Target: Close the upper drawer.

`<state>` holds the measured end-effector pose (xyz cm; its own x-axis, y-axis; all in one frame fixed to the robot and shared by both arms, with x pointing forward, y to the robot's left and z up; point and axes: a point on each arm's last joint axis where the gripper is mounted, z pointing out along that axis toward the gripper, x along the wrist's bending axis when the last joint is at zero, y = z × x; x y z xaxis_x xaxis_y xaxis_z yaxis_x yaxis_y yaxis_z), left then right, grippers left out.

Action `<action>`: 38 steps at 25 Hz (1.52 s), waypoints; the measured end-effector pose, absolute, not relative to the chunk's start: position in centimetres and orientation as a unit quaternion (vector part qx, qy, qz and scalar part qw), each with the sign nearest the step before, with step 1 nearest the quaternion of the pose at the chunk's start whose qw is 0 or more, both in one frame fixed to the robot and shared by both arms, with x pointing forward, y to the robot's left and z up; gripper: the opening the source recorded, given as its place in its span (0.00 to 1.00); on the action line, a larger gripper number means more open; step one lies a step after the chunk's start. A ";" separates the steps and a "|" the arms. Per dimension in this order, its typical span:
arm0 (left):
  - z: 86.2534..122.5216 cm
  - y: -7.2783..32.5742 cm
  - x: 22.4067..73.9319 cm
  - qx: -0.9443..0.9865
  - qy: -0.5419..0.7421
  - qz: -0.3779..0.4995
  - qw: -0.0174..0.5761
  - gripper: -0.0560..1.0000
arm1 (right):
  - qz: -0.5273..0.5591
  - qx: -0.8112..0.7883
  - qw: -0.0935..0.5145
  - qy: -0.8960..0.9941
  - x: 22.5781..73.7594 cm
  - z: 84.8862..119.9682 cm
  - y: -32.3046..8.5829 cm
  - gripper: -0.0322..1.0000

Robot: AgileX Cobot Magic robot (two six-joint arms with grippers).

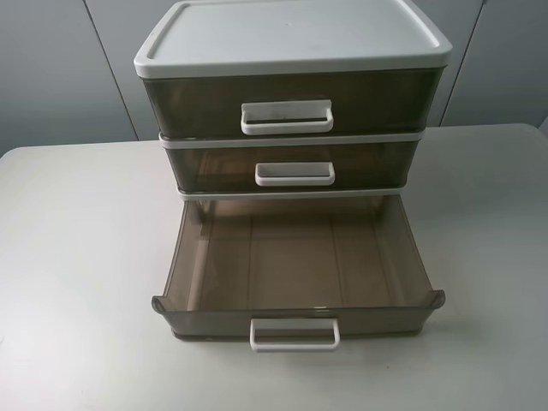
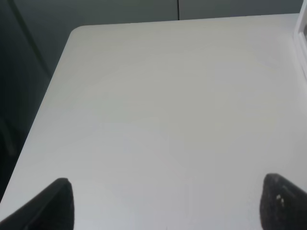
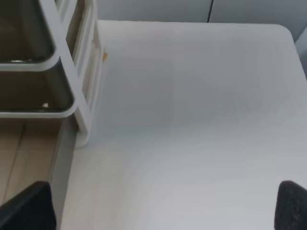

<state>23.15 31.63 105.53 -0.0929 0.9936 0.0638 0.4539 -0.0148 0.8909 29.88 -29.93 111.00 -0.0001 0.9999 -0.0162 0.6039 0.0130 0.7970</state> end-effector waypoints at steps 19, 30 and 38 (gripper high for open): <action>105.5 31.6 23.1 0.586 0.618 0.406 0.333 0.76 | 0.372 0.637 0.354 0.575 23.1 105.4 -30.0 0.70; 105.5 31.6 23.1 0.586 0.618 0.406 0.333 0.76 | 0.372 0.632 0.355 0.580 23.1 105.4 -29.9 0.70; 105.5 31.6 23.1 0.586 0.618 0.406 0.333 0.76 | 0.371 0.629 0.357 0.582 23.1 105.4 -29.9 0.70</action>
